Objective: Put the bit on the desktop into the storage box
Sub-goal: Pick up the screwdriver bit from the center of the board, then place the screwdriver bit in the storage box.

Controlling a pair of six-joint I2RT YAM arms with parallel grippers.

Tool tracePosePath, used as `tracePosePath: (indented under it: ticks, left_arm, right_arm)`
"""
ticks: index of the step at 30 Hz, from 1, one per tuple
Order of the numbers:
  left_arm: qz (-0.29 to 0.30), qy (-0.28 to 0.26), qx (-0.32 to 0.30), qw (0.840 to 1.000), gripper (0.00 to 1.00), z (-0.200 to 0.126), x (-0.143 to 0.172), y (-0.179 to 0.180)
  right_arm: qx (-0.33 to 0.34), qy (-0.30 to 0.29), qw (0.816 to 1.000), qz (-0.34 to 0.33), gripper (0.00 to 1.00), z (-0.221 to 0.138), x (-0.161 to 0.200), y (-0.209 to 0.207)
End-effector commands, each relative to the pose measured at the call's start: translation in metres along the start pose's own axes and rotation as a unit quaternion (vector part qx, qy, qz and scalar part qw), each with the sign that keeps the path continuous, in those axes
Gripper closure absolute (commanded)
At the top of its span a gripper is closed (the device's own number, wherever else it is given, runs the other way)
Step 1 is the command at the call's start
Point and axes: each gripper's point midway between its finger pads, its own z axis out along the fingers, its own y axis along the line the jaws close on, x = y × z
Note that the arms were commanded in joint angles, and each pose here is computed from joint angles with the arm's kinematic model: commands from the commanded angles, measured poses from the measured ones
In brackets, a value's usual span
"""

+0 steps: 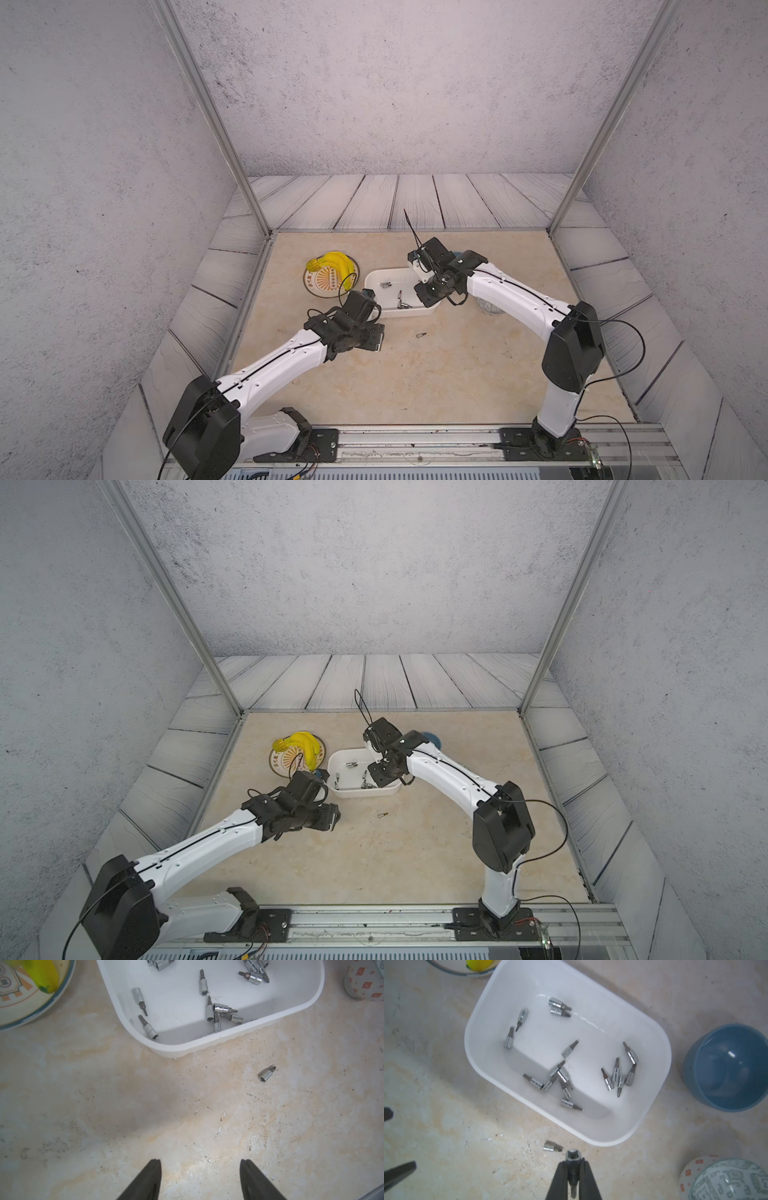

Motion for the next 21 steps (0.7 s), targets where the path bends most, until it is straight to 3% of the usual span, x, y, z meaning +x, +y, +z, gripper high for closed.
tracePosePath:
  ticks: [1, 12, 21]
  left_arm:
    - [-0.018, -0.013, -0.017, 1.0, 0.34, 0.003, 0.006, 0.007]
    - [-0.012, 0.006, -0.027, 1.0, 0.34, 0.005, 0.026, 0.004]
    - [-0.011, 0.007, -0.022, 1.0, 0.34, 0.006, 0.027, -0.002]
  right_arm:
    - [-0.006, 0.04, 0.999, -0.011, 1.0, 0.024, 0.0, -0.001]
    - [-0.043, 0.056, 0.997, 0.004, 1.0, 0.088, -0.033, -0.002]
    - [-0.043, 0.088, 0.995, 0.011, 1.0, 0.123, -0.022, -0.004]
